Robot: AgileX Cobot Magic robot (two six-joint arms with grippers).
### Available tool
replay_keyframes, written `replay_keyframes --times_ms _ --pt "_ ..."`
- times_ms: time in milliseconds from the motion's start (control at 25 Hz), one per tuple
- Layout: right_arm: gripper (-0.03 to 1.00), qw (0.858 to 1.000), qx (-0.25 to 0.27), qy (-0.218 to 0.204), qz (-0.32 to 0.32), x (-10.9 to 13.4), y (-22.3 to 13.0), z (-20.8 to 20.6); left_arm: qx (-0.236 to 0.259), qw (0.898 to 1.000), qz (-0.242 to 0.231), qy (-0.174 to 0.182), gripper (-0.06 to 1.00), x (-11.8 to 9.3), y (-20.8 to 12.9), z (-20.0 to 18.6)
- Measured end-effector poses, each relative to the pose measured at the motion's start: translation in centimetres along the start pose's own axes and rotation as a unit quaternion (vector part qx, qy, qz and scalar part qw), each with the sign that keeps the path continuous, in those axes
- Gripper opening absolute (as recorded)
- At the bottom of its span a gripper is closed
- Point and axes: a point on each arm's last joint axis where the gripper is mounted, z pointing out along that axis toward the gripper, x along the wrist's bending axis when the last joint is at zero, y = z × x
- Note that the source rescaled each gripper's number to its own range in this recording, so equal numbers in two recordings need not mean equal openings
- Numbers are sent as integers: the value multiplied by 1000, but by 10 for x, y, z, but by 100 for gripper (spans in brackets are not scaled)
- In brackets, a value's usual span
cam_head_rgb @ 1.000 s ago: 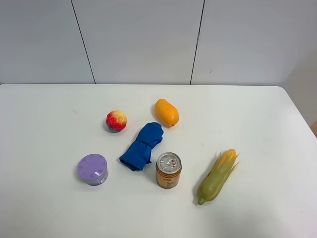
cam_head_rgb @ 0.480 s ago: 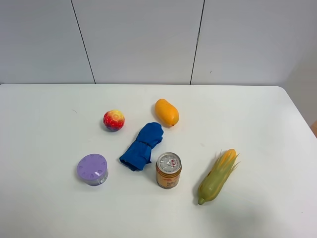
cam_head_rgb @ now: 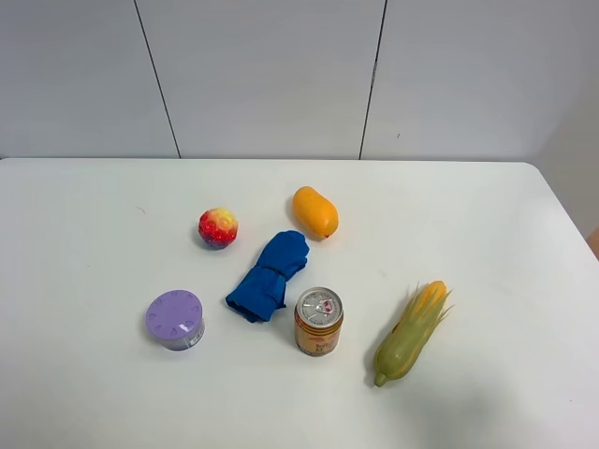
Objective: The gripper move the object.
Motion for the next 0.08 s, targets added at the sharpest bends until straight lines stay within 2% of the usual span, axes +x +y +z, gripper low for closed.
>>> replay_keyframes --times_ms 80 --pt "77 1000 0 0 0 0 0 0 0 1000 0 0 100 0 0 0"
